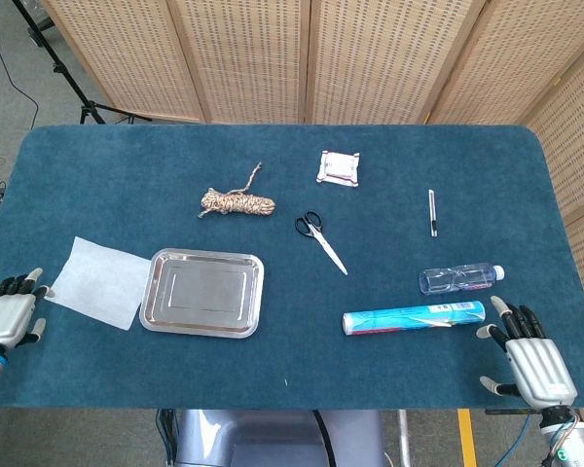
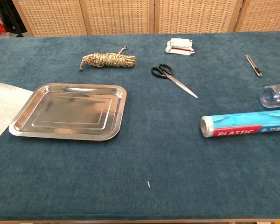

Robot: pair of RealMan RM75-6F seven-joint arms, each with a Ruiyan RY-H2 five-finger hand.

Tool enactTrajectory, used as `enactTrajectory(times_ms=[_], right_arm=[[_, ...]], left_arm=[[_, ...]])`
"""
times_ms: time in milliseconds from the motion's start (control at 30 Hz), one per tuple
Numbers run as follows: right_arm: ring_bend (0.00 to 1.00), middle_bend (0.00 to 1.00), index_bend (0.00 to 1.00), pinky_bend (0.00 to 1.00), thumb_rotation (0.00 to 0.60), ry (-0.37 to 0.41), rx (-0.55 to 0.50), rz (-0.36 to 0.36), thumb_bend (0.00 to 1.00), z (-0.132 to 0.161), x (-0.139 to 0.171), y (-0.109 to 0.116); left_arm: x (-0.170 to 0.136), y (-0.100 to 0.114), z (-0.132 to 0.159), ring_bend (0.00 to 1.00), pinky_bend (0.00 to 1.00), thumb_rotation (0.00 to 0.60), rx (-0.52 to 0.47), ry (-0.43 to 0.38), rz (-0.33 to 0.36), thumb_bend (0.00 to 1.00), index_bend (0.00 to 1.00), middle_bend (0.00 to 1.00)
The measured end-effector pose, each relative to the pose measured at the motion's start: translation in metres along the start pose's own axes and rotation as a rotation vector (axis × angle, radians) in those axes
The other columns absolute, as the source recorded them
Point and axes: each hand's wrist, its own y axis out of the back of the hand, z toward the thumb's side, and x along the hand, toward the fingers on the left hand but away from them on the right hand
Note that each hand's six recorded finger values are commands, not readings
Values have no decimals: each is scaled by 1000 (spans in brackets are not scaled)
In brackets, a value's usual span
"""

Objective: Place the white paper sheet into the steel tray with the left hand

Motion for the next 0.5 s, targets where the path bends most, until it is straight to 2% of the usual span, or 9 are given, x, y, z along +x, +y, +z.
enactTrajectory(times_ms=[267,500], right_arm=[[0,7,335,0,600,0,-3,-2,0,0,0,0],[0,7,335,0,600,-1,-6,-3,0,-1,0,1]], left_arm=[[7,1,-4,0,0,600,-11,19,22,517,332,0],[14,1,-4,0,0,600,32,22,55,517,331,0]])
